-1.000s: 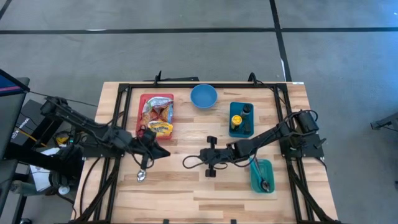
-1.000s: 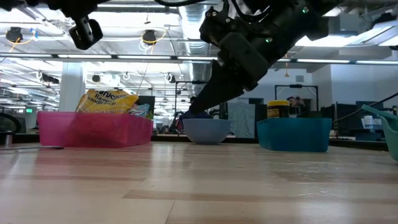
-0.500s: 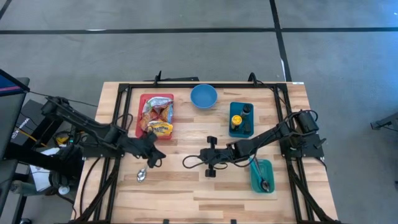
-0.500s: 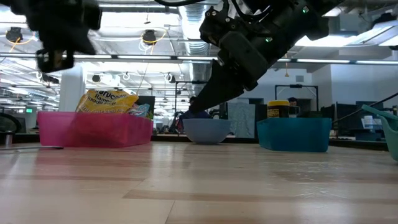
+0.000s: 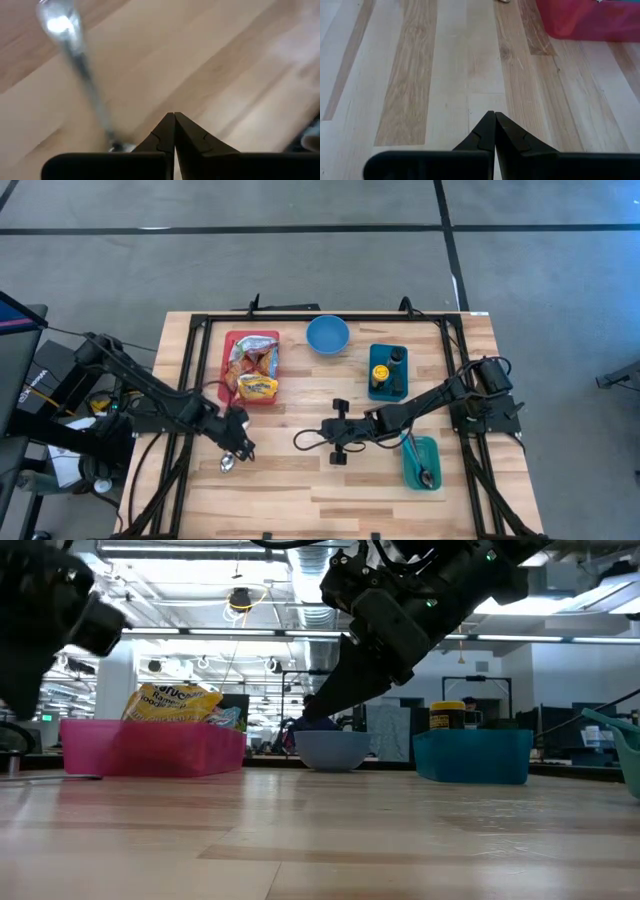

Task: Pick & Place Food Item
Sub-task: Put the silver spoon into the green bin

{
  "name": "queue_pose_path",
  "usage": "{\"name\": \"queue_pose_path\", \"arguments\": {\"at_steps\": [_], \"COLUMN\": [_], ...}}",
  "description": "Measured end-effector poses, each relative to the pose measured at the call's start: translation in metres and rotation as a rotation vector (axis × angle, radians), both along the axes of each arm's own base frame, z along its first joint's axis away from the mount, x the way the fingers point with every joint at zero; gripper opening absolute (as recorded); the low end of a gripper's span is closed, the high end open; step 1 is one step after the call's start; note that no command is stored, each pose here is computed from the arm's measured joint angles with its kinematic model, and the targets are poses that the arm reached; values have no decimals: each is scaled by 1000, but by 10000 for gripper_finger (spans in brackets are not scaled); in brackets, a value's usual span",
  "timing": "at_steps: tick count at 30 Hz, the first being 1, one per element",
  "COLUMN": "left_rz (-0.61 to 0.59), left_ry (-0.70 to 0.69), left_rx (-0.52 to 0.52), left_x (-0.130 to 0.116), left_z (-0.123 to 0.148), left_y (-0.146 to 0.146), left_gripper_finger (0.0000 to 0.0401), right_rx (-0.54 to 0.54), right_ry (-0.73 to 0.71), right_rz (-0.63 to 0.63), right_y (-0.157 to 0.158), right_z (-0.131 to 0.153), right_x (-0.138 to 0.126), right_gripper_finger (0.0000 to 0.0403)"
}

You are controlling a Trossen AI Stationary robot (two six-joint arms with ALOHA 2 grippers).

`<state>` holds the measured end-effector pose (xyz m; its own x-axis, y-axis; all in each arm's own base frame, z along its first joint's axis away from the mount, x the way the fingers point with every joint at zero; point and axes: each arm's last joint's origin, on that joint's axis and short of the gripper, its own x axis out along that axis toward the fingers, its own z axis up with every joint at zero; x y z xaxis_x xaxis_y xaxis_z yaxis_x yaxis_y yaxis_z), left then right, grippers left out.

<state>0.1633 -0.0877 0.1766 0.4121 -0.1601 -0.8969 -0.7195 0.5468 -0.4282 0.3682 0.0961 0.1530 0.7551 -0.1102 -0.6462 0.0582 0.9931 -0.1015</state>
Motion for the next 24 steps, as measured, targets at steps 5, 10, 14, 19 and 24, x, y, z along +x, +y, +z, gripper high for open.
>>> {"name": "queue_pose_path", "arguments": {"at_steps": [5,10,14,19,24], "left_rz": [63,137,151,147,108], "left_ry": [117,181,194,191,167], "left_rx": [10,14,17,18,62], "left_x": [-9,-15,-16,-16,-16], "left_z": [-6,-7,-8,-8,-8], "left_y": [0,2,3,3,4], "left_gripper_finger": [0,0,0,3,2], "right_rx": [5,6,6,6,5], "right_ry": [-1,-1,-1,-1,-1], "right_rz": [-5,-5,-5,-5,-6], "right_y": [0,0,0,0,0], "right_z": [0,0,0,0,0], "right_x": [0,0,0,0,0], "right_gripper_finger": [0,0,0,0,0]}}
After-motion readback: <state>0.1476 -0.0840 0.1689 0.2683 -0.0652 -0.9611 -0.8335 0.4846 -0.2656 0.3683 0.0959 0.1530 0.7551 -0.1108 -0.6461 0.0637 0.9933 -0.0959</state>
